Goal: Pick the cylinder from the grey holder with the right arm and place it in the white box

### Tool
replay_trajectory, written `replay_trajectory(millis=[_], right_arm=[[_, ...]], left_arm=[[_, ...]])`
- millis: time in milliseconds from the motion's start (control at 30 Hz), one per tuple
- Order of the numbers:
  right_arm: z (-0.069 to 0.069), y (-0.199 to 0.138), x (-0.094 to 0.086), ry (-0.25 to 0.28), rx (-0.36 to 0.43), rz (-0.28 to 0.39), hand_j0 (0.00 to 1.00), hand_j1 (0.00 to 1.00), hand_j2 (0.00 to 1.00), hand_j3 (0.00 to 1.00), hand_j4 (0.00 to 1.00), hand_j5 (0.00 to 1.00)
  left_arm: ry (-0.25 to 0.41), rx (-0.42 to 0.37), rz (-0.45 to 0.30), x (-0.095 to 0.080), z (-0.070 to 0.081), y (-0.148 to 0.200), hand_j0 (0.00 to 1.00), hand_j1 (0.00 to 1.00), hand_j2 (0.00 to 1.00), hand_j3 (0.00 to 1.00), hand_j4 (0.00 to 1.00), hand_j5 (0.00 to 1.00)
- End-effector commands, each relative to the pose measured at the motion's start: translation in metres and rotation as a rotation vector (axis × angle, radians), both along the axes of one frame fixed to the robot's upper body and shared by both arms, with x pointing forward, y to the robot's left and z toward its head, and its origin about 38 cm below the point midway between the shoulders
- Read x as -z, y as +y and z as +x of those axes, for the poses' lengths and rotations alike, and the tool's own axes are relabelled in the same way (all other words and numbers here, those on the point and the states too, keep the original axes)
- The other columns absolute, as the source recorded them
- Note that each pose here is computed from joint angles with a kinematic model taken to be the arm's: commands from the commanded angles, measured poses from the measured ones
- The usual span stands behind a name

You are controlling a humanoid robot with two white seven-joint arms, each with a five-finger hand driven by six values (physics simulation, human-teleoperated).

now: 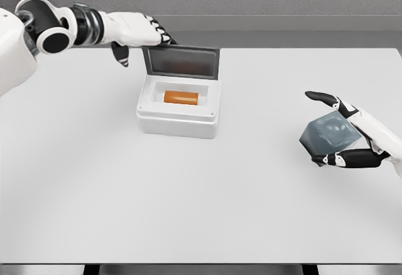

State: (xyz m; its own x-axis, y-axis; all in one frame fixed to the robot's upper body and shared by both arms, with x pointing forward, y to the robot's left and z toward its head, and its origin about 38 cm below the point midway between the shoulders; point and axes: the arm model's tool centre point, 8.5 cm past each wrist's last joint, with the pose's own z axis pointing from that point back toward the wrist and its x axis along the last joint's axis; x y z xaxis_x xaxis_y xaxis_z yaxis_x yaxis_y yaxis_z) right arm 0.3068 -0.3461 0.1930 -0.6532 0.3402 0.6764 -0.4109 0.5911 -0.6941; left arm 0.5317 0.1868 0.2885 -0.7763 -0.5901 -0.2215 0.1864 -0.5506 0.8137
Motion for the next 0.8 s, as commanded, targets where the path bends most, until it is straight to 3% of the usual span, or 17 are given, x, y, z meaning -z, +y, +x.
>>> replay_trajectory(millis=[0,67,133,167,333,400,500,633,767], right_arm=[[0.0,0.0,-0.001,0.002,0.0,0.008,1.0,1.0,1.0,1.0,1.0,1.0],[0.0,0.0,-0.001,0.001,0.0,0.008,1.0,1.0,1.0,1.0,1.0,1.0],[0.0,0.0,-0.001,0.001,0.0,0.008,1.0,1.0,1.0,1.0,1.0,1.0],[0.0,0.0,-0.001,0.0,0.0,0.008,1.0,1.0,1.0,1.0,1.0,1.0],[0.0,0.0,-0.001,0.001,0.0,0.008,1.0,1.0,1.0,1.0,1.0,1.0],[0.0,0.0,-0.001,-0.001,-0.001,0.008,1.0,1.0,1.0,1.0,1.0,1.0],[0.0,0.0,-0.001,-0.001,-0.001,0.008,1.0,1.0,1.0,1.0,1.0,1.0],[0.0,0.0,-0.001,-0.001,-0.001,0.008,1.0,1.0,1.0,1.0,1.0,1.0],[0.0,0.0,-0.001,-0.001,-0.001,0.008,1.0,1.0,1.0,1.0,1.0,1.0]], left_arm=[[-0.006,0.036,0.046,0.002,-0.003,0.004,1.0,1.0,1.0,1.0,1.0,1.0],[-0.05,0.047,0.035,-0.016,-0.011,0.012,1.0,1.0,1.0,1.0,1.0,1.0],[-0.122,-0.006,-0.047,-0.053,-0.008,0.033,1.0,1.0,1.0,1.0,1.0,1.0],[-0.131,-0.023,-0.072,-0.059,-0.007,0.04,1.0,1.0,1.0,1.0,1.0,1.0],[-0.02,-0.055,-0.069,-0.021,-0.02,0.088,1.0,1.0,1.0,1.0,1.0,1.0],[0.04,-0.067,-0.043,0.008,-0.031,0.107,1.0,1.0,1.0,1.0,1.0,1.0],[0.074,-0.057,-0.023,0.024,-0.044,0.116,1.0,1.0,1.0,1.0,1.0,1.0],[0.092,-0.028,-0.002,0.035,-0.062,0.118,1.0,1.0,1.0,1.0,1.0,1.0],[0.099,-0.035,0.001,0.038,-0.064,0.121,1.0,1.0,1.0,1.0,1.0,1.0]])
